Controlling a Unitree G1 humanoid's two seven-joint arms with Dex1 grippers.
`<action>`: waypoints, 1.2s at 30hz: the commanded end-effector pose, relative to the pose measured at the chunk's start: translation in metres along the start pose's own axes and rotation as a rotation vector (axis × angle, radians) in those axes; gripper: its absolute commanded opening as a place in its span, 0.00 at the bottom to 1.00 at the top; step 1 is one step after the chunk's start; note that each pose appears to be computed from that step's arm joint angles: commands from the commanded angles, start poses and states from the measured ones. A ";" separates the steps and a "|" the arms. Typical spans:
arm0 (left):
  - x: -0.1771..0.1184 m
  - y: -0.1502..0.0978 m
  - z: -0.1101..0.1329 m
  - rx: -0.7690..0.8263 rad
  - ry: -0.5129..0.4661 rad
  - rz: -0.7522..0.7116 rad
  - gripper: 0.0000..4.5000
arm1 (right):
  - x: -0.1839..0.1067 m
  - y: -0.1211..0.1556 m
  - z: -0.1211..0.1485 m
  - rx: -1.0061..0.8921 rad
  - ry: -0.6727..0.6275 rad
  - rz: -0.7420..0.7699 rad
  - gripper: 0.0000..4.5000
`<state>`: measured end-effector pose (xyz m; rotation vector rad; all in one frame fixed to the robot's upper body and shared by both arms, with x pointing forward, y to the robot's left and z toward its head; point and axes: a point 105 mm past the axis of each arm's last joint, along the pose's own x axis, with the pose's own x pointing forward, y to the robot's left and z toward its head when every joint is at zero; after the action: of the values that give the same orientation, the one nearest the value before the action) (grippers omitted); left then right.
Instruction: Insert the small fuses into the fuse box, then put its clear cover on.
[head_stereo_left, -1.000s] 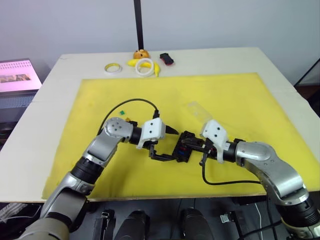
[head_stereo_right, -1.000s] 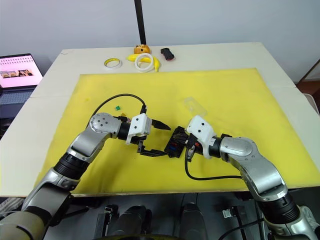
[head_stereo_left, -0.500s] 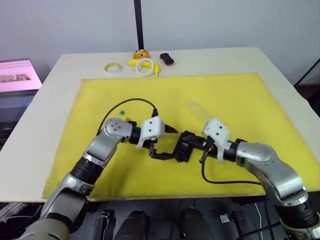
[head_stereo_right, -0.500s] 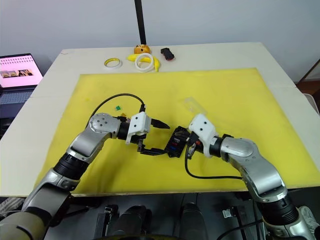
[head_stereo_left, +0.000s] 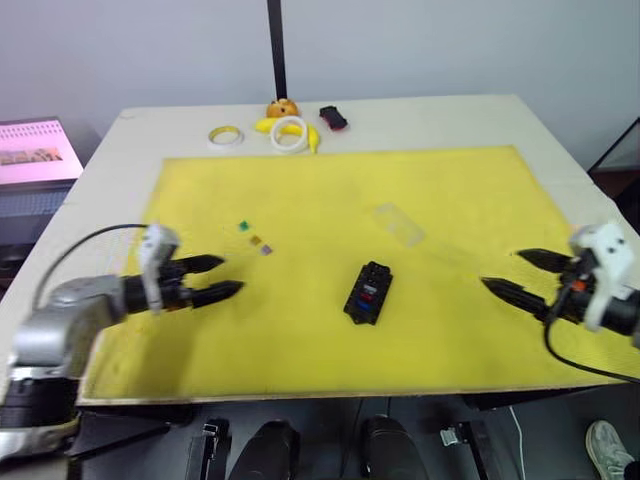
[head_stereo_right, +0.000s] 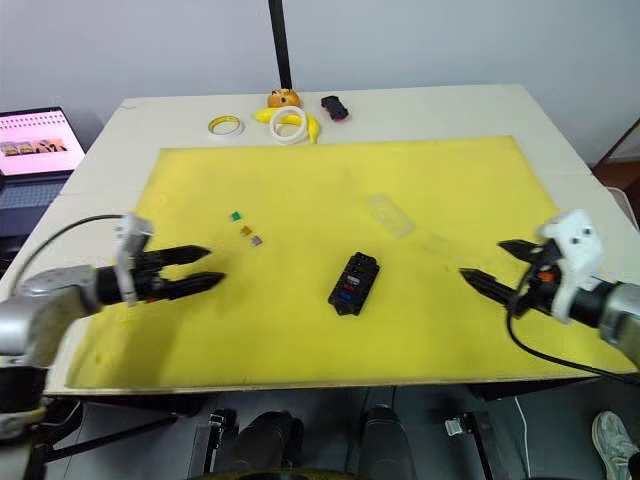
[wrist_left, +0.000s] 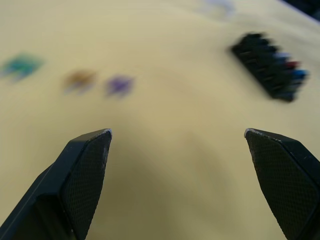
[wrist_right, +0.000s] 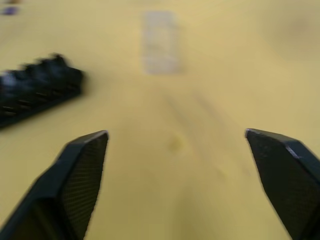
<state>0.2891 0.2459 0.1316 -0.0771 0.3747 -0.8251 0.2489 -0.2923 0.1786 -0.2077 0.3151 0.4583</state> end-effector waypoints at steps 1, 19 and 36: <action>-0.037 0.019 0.000 -0.086 -0.024 0.104 1.00 | -0.020 -0.017 0.009 -0.043 -0.026 -0.077 0.99; 0.009 -0.012 0.011 -0.348 0.029 -0.053 1.00 | 0.040 0.084 0.071 0.028 -0.231 0.341 0.99; 0.078 -0.008 0.026 -0.932 -0.060 -0.170 1.00 | 0.095 0.177 0.104 -0.159 -0.298 0.623 0.99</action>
<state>0.3381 0.1795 0.1283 -0.9876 0.7030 -0.7569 0.2746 -0.0735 0.2116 -0.1710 0.1010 1.1180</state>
